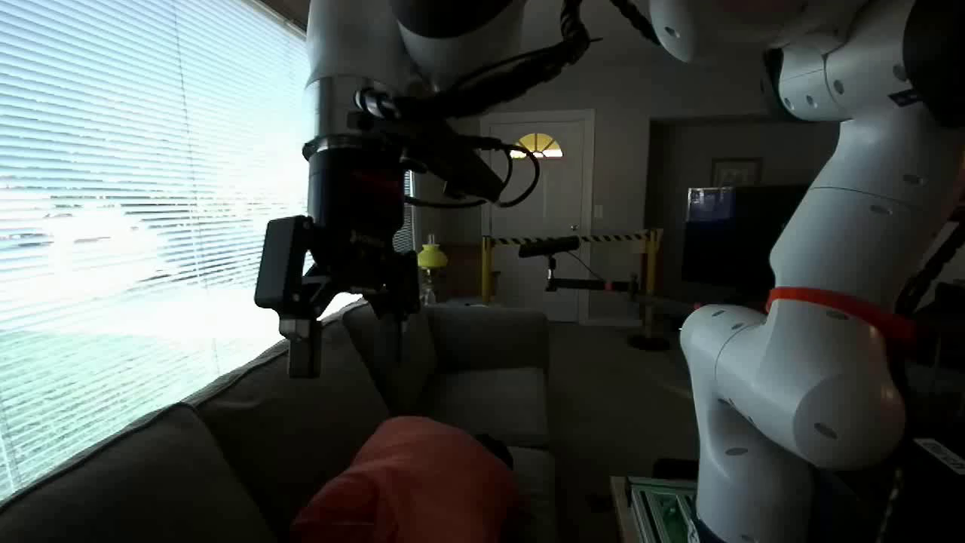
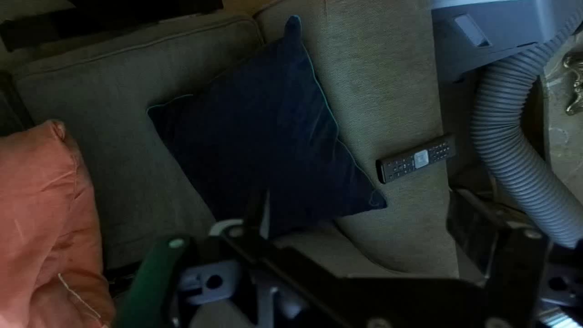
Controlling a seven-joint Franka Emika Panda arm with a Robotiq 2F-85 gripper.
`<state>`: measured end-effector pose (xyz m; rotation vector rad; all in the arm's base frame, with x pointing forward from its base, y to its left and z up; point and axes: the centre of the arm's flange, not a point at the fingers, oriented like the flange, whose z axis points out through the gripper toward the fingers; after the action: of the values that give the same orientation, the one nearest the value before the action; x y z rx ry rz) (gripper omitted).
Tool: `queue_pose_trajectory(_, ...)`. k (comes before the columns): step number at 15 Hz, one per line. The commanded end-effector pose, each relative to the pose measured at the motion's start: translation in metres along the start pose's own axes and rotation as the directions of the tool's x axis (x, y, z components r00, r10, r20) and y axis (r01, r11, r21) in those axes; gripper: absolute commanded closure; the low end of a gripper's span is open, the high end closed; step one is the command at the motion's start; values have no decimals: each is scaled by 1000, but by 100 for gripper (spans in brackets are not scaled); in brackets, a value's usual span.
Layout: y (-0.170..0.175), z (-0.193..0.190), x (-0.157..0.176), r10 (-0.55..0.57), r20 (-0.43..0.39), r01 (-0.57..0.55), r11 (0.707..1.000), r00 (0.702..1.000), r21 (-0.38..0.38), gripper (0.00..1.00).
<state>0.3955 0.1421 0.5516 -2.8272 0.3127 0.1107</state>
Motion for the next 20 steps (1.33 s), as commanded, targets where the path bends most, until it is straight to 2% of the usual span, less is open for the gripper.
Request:
queue_pose_trajectory(1, 0, 0, 0, 0, 0, 0, 1000, 1000, 0, 0)
queue_pose_trajectory(9, 0, 0, 0, 0, 0, 0, 1000, 1000, 0, 0)
queue_pose_trajectory(10, 12, 18, 7, 35, -68, -43, 991, 997, -128, 0)
queue_pose_trajectory(13, 56, 43, 21, 94, -163, -129, 967, 982, -221, 0)
queue_pose_trajectory(15, 88, 61, 31, 169, -215, -221, 943, 962, -249, 0)
queue_pose_trajectory(17, 116, 78, 39, 192, -242, -249, 941, 951, -231, 0)
queue_pose_trajectory(20, 154, 102, 39, 172, -251, -212, 967, 953, -144, 0)
